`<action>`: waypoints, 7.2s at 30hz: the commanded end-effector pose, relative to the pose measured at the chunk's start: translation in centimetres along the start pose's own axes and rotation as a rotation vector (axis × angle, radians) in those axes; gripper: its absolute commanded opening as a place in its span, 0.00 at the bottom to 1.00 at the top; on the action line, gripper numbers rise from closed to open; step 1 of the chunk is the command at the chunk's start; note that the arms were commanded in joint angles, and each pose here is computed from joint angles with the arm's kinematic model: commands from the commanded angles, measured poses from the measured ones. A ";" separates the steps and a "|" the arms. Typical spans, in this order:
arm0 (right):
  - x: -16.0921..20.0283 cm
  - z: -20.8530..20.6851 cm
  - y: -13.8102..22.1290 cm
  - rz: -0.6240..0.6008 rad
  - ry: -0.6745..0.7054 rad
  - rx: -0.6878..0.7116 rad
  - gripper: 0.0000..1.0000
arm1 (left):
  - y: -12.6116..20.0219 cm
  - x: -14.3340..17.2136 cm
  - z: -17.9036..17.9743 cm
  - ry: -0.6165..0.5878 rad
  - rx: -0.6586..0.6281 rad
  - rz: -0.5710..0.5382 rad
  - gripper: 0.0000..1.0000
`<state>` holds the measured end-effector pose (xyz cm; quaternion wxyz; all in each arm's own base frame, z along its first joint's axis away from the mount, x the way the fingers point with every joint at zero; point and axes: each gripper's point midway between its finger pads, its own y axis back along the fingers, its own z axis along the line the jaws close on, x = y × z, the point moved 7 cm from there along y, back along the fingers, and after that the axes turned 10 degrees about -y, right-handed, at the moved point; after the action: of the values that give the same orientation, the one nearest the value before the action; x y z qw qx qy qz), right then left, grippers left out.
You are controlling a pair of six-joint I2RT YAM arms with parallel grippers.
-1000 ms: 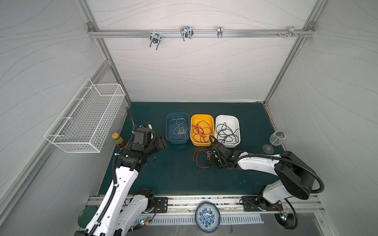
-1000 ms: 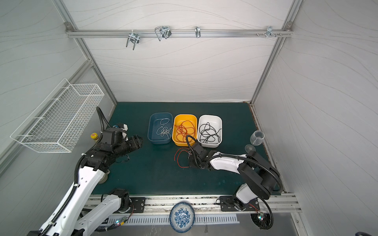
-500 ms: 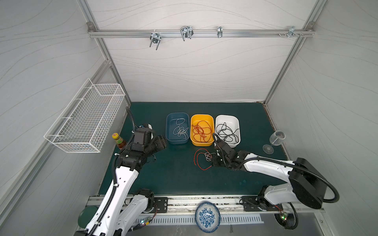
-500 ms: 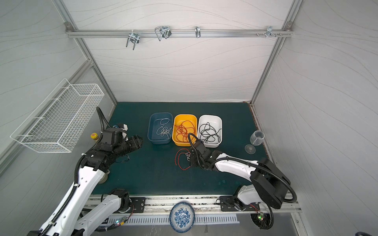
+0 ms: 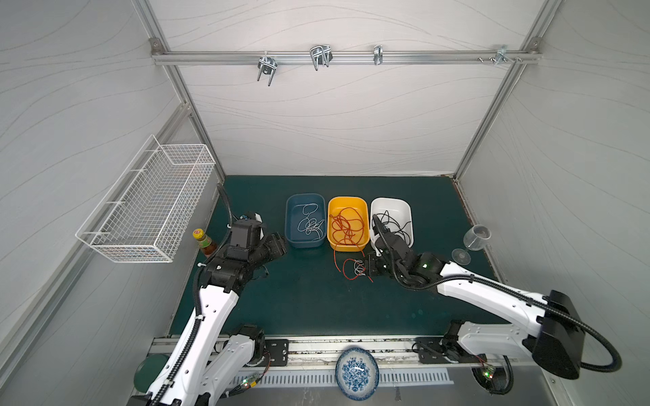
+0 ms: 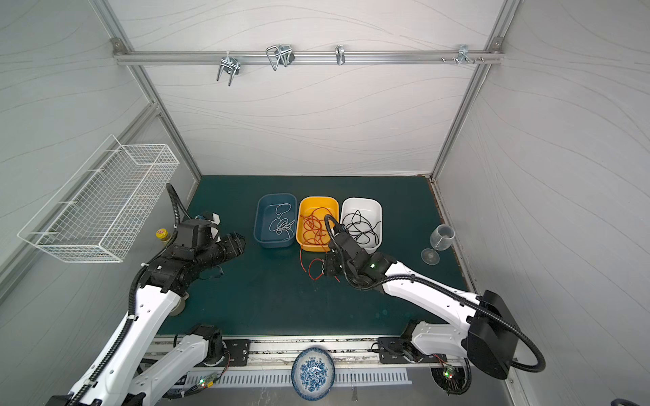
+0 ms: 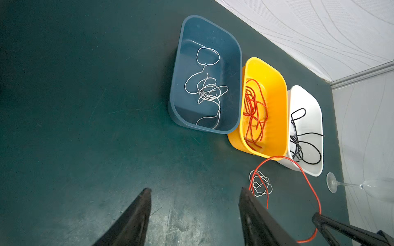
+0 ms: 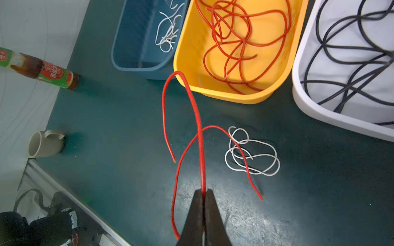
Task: Untangle and sort cables by color
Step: Pick up the cable from the center of the table, then place the cable in the container, then pick up the cable from the center of the table, then place the cable in the container.
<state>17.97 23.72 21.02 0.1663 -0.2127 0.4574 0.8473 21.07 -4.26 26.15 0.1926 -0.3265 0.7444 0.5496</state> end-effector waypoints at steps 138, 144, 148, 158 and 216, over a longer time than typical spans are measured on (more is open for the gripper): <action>0.3 -3.9 -11.8 0.096 0.172 0.206 0.48 | -0.7 -0.6 -0.3 0.008 0.020 -0.002 0.67; 0.4 -4.1 -12.4 0.110 0.169 0.213 0.37 | -0.7 -0.6 -0.3 0.009 0.021 -0.002 0.67; 0.5 -4.6 -12.8 0.125 0.162 0.222 0.30 | -0.7 -0.6 -0.3 0.009 0.024 0.000 0.67; 0.3 -4.4 -11.6 0.115 0.144 0.203 0.12 | -0.7 -0.6 -0.3 0.009 0.025 -0.001 0.67; -13.3 9.3 -21.5 0.146 0.187 -0.095 0.00 | 0.9 -1.1 0.1 0.013 0.001 -0.076 0.67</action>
<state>37.33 41.53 18.83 0.0699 -0.2663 0.4309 0.8594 20.72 -3.68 26.67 0.1977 -0.3453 0.7335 0.5510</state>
